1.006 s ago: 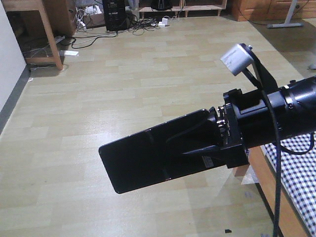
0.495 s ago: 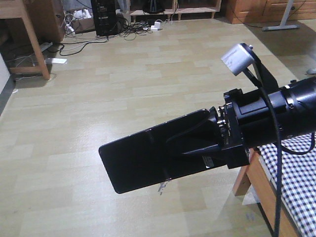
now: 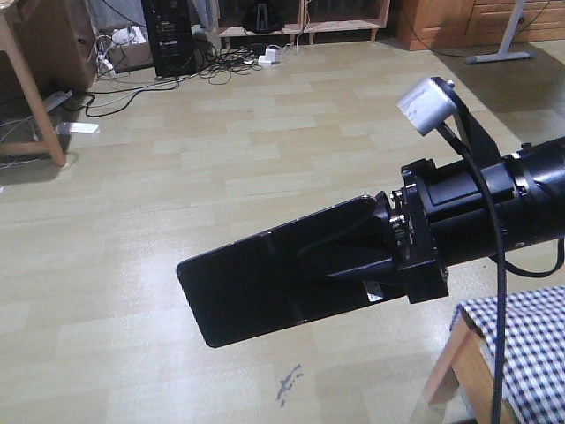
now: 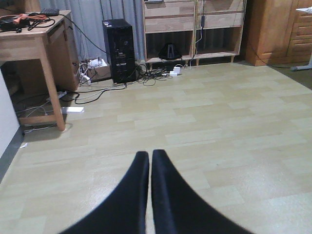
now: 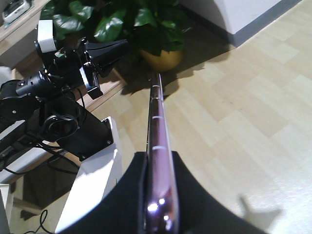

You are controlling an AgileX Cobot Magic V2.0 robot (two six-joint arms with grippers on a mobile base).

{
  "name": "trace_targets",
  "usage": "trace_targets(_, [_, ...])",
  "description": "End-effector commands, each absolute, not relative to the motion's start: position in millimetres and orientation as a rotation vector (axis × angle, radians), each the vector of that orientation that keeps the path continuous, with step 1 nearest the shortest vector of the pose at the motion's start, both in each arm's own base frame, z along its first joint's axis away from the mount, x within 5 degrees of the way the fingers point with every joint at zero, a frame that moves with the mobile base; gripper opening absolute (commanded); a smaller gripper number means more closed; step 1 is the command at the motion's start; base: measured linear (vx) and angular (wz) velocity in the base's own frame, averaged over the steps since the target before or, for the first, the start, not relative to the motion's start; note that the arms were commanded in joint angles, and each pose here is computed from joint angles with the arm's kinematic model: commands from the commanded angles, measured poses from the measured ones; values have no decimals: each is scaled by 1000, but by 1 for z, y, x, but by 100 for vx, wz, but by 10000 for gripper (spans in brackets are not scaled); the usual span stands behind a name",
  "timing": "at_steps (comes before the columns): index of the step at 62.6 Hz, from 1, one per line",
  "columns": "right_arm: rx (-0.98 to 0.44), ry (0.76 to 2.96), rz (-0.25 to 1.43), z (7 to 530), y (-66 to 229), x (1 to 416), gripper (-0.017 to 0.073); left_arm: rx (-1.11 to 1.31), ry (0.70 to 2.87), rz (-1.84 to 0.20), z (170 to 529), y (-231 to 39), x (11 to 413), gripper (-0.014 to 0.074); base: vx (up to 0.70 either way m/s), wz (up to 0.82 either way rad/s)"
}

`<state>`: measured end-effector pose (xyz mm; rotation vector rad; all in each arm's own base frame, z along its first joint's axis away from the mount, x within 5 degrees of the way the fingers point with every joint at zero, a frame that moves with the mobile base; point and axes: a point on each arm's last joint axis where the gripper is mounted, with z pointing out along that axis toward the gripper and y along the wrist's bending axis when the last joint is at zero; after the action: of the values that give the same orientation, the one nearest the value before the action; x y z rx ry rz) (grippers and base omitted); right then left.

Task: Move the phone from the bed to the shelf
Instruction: 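Drive the base away from the bed toward the wooden shelf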

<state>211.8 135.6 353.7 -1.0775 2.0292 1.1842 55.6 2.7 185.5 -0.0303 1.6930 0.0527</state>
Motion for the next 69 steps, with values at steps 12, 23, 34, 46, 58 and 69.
trace_targets(12, [-1095,1936,1289,374,137,200,-2,-38,1622,49,190,3,56,1,43,-4])
trace_targets(23, [-1095,1936,1289,374,137,200,-2,-38,1622,49,190,3,56,1,45,-4])
trace_targets(34, [-1096,1936,1288,374,137,200,-2,-38,1622,49,190,3,56,1,46,-4])
trace_targets(46, [-1096,1936,1288,374,137,200,-2,-38,1622,49,190,3,56,1,46,-9])
trace_targets(58, [-1096,1936,1288,374,137,200,-2,-38,1622,49,190,3,56,1,46,-12])
trace_targets(69, [-1096,1936,1288,374,137,200,-2,-38,1622,49,190,3,56,1,46,-9])
